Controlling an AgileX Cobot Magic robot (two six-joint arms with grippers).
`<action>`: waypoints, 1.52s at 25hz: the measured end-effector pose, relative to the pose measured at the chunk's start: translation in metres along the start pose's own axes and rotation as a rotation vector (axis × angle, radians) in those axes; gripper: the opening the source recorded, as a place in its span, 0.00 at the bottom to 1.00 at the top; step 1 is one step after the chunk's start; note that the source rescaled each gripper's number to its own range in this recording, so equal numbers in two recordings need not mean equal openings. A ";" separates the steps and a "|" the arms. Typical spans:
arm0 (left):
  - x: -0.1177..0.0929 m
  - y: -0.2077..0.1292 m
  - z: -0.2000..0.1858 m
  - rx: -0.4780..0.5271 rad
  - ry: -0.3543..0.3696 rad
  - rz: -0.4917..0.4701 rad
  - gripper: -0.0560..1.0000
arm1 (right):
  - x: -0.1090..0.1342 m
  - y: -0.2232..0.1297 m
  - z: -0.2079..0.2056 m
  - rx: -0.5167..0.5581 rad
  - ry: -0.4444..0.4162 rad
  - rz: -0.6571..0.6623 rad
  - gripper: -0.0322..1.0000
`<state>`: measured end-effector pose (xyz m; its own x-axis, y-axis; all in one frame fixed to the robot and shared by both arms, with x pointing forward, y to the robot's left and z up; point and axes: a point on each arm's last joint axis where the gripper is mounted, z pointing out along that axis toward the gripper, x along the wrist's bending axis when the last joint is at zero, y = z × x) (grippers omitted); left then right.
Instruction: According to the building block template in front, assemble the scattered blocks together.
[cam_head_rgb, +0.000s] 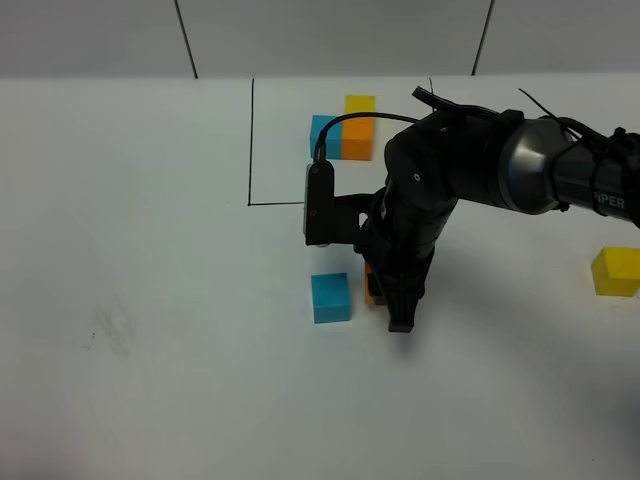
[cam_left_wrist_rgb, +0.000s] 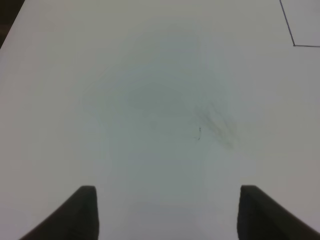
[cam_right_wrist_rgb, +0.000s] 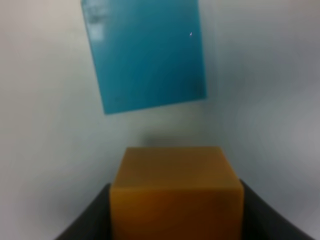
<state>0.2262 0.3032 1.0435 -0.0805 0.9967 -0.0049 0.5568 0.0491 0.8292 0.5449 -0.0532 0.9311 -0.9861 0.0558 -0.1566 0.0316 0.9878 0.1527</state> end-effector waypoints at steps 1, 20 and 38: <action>0.000 0.000 0.000 0.000 0.000 0.000 0.38 | 0.000 0.002 0.000 -0.006 -0.005 -0.005 0.24; 0.000 0.000 0.000 0.000 0.000 0.000 0.38 | 0.003 0.004 0.020 -0.004 0.023 -0.103 0.24; 0.000 0.000 0.000 0.000 0.000 0.000 0.38 | -0.003 0.012 0.037 0.000 0.061 -0.148 0.24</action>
<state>0.2262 0.3032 1.0435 -0.0805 0.9967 -0.0049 0.5568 0.0491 0.8292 0.5547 -0.0362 0.8975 -0.9880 -0.0990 -0.1182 -0.1145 0.9846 0.1322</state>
